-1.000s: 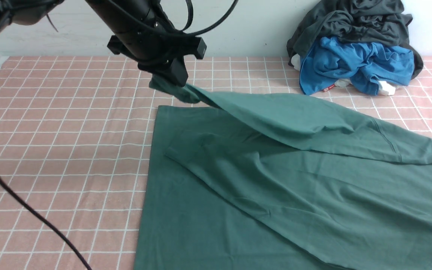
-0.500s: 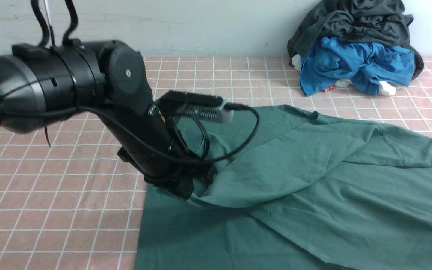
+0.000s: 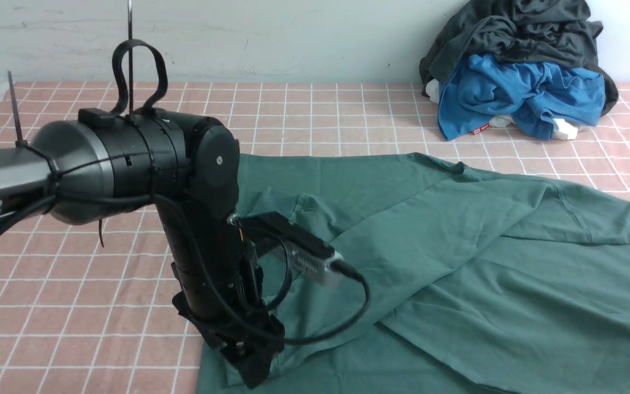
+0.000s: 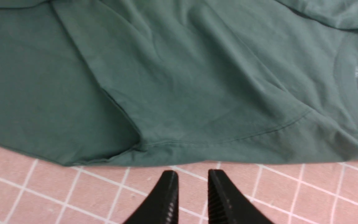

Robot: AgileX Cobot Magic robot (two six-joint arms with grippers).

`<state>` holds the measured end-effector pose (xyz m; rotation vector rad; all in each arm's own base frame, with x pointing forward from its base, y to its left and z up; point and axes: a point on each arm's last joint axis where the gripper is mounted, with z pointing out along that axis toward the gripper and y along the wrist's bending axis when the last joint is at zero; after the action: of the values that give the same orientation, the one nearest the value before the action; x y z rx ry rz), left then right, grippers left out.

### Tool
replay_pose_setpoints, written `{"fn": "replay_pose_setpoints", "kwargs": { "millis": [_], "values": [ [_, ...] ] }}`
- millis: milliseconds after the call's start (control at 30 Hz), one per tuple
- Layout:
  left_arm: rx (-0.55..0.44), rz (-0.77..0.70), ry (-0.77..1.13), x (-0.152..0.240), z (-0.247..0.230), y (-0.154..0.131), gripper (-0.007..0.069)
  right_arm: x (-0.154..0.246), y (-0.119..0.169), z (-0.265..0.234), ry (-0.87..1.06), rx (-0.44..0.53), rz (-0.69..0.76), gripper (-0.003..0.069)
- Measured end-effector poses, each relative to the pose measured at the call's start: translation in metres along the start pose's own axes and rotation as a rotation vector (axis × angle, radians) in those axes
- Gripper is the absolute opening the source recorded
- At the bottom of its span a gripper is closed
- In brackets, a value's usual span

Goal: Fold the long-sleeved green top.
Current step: Use the left arm to drag and drop the cuff onto the cuff closest to the left arm, then use both arms simultaneously to clamp the lower edge of the clothing fabric

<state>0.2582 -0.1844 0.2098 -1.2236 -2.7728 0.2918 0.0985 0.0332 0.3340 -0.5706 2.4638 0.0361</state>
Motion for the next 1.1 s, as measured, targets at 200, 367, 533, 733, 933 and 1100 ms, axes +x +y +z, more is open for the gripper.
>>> {"fn": "replay_pose_setpoints", "kwargs": {
  "millis": [200,367,533,733,933,1100],
  "values": [
    [-0.046,0.289,0.186,0.033,0.037,-0.055,0.0534,-0.001,0.011,-0.001,-0.012,-0.088,-0.082,0.0325],
    [-0.132,0.496,0.233,0.052,0.069,-0.073,0.053,0.0,0.012,-0.001,-0.014,-0.085,-0.101,0.035],
    [-0.194,0.59,0.199,0.056,0.08,-0.073,0.0531,0.0,0.012,-0.001,-0.014,-0.085,-0.102,0.0351],
    [-0.262,0.654,0.151,0.051,0.08,-0.068,0.0531,0.0,0.012,-0.001,-0.014,-0.085,-0.096,0.0351],
    [-0.282,0.653,0.143,0.05,0.079,-0.067,0.0523,0.0,0.011,-0.001,-0.013,-0.077,-0.096,0.0351],
    [-0.306,0.566,0.137,0.05,0.078,-0.065,0.0434,0.0,0.01,-0.001,-0.013,-0.07,-0.1,0.0351]
  ]
}}
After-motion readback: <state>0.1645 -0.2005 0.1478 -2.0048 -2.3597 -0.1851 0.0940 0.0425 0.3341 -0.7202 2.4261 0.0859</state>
